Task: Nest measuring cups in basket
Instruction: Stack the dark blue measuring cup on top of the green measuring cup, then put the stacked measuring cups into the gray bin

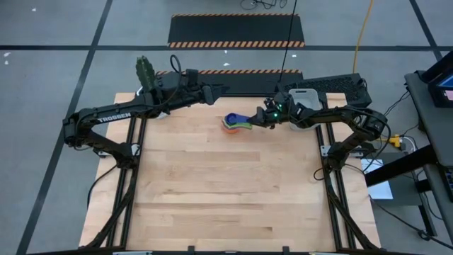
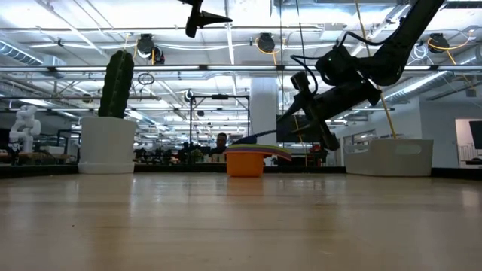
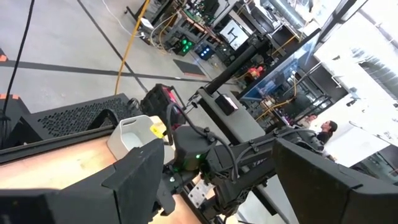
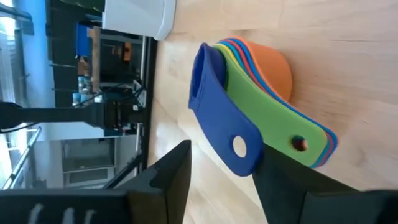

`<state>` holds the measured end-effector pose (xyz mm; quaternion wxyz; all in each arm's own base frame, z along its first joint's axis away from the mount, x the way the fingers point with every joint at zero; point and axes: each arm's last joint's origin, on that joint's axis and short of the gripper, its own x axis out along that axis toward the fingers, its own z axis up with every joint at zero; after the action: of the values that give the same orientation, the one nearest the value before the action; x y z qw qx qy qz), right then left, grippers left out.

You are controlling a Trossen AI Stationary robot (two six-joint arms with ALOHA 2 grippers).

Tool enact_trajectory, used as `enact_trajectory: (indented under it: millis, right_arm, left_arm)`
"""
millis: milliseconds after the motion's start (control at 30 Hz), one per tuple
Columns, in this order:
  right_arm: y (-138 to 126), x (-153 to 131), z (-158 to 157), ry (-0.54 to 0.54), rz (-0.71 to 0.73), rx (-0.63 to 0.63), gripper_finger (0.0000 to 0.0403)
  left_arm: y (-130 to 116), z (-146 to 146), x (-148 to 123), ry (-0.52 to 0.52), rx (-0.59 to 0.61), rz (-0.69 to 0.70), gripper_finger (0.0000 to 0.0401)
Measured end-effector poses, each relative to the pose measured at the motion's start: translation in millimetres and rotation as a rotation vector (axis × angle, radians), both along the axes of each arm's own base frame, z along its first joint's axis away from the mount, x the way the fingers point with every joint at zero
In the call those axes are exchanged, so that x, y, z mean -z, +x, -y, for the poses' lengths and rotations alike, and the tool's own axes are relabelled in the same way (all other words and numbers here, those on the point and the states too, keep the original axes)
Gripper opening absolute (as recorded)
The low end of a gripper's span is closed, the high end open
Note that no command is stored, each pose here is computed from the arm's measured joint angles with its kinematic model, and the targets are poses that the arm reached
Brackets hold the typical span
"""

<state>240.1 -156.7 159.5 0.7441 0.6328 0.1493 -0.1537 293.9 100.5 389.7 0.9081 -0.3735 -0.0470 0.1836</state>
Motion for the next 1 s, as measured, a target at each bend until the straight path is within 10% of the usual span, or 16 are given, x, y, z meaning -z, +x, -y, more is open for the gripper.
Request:
enact_trajectory:
  millis: [1000]
  right_arm:
    - [-28,1,10,-0.086,-0.061,-0.179,0.0201]
  left_arm:
    - [0,3,-3,-0.039,-0.169,0.050,0.0298]
